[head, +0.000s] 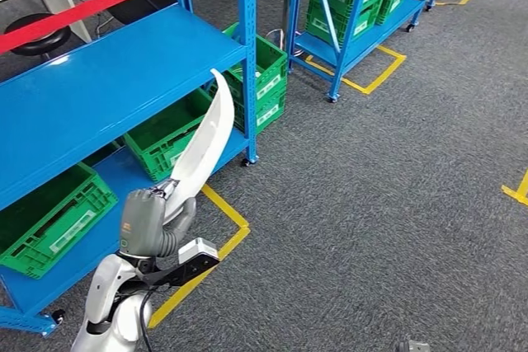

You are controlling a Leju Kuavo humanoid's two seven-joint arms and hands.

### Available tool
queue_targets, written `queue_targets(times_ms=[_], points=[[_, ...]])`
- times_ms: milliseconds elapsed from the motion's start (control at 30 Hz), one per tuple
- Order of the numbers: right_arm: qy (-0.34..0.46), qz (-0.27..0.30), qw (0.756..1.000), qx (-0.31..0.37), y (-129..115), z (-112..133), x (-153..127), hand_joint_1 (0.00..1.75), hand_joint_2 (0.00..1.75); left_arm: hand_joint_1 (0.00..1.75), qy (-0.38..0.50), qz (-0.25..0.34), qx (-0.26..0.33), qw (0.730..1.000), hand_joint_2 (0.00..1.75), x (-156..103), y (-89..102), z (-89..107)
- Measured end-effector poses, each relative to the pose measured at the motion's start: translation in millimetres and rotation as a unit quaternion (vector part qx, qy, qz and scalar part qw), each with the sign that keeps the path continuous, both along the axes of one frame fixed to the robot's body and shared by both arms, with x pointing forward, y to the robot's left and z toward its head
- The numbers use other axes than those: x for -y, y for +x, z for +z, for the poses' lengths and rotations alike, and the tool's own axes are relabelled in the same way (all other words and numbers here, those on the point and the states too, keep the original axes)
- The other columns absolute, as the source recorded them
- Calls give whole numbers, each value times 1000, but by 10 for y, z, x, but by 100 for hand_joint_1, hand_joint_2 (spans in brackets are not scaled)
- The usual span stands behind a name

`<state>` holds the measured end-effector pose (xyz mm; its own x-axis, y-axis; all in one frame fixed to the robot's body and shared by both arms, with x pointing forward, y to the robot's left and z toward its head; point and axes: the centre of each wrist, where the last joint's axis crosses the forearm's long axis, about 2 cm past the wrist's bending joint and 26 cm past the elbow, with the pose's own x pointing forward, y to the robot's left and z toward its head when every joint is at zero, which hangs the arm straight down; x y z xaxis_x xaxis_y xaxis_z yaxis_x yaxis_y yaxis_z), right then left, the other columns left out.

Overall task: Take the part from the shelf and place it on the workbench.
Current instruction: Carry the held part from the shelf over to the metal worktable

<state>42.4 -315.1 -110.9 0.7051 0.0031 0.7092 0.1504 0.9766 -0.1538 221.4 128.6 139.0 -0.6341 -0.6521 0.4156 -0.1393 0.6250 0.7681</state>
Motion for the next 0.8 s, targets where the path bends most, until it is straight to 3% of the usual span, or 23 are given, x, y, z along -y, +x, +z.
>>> queue_targets(times_ms=[800], points=[[-7,-21,1000,6,-7,0,-4,0,0,175,8,1,-5,1000,175,0,-30,-27]])
